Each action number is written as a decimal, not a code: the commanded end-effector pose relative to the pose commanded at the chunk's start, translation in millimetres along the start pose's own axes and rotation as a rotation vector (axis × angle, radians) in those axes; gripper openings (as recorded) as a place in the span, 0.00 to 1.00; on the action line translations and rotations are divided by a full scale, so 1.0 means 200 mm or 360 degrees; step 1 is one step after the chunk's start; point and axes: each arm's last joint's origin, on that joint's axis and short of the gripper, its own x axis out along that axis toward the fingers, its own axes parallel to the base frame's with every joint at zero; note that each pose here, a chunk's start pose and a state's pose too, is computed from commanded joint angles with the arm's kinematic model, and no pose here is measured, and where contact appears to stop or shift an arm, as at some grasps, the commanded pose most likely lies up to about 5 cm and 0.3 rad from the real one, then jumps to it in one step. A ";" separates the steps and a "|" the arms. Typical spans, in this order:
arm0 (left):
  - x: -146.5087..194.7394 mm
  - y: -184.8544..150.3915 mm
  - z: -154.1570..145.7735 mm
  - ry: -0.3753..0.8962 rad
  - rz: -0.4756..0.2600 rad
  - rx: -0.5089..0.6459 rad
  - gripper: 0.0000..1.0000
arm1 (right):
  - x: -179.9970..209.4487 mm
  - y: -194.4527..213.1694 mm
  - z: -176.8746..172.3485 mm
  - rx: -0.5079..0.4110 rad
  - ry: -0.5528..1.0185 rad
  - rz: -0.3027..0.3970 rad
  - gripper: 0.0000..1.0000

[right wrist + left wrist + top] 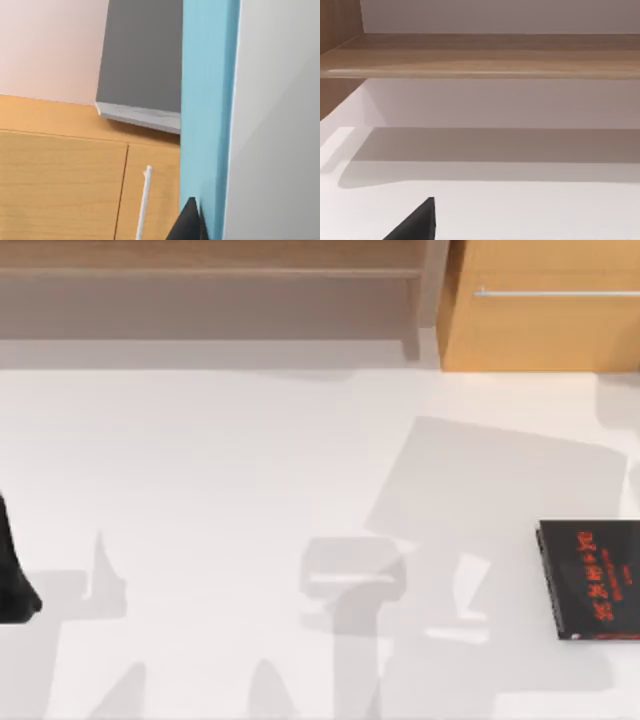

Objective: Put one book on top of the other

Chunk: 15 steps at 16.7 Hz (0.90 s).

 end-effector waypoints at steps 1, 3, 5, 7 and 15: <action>0.00 0.00 0.00 0.0000 0.0000 0.0000 1.00 | -0.06 -0.11 -0.06 0.0066 0.0050 -0.0064 0.00; 0.00 0.00 0.00 0.0000 0.0000 0.0000 1.00 | -0.17 -0.32 -0.16 0.0148 0.0151 -0.0199 0.00; 0.00 0.00 0.00 0.0000 0.0000 0.0000 1.00 | -0.26 -0.52 -0.24 0.0181 0.0247 -0.0314 0.00; 0.00 0.00 0.00 0.0000 0.0000 0.0000 1.00 | -0.33 -0.66 -0.29 0.0193 0.0331 -0.0398 0.00; 0.00 0.00 0.00 0.0000 0.0000 0.0000 1.00 | -0.40 -0.80 -0.33 0.0193 0.0422 -0.0475 0.00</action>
